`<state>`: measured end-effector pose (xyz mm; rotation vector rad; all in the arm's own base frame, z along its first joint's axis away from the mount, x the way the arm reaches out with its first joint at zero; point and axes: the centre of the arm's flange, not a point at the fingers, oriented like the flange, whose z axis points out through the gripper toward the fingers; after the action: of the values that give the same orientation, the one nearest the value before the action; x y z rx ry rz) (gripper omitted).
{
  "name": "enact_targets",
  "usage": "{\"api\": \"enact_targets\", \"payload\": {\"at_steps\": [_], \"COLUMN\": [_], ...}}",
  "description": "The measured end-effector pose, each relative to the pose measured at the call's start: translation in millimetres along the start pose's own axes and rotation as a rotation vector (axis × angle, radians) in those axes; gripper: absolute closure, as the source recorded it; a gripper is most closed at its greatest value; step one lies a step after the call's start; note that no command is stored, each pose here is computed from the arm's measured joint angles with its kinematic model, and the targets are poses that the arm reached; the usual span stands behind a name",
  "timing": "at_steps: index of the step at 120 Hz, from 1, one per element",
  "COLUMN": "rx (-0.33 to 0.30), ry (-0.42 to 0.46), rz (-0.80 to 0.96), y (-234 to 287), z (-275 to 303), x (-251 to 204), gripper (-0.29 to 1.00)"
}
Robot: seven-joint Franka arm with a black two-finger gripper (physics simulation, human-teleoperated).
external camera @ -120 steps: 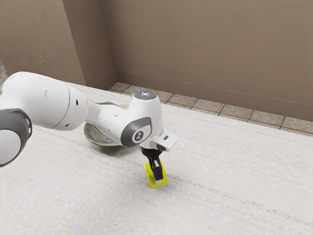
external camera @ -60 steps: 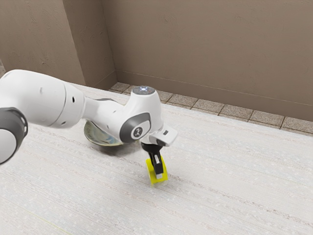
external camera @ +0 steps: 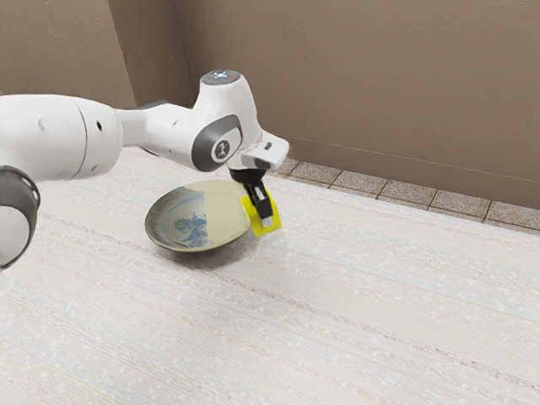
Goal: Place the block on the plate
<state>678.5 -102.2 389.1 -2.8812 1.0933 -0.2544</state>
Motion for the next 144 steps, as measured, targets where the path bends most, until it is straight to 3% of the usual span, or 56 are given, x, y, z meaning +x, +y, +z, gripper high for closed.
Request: {"api": "enact_targets", "payload": {"at_steps": [40,64,96,120,144], "rx": [-0.028,-0.079,-0.118,-0.121,-0.079], "ry": [-0.104,-0.096,-0.14,-0.158,-0.139], "rz": [-0.119,-0.153,-0.111,-0.072,-0.04], "y": [-116,-172,-193,-190,-186], "z": [36,59,97,97,38], "x": [-57,-89,-113,-115,-108], "gripper": [0.28,0.28,0.28,0.13,0.05]}}
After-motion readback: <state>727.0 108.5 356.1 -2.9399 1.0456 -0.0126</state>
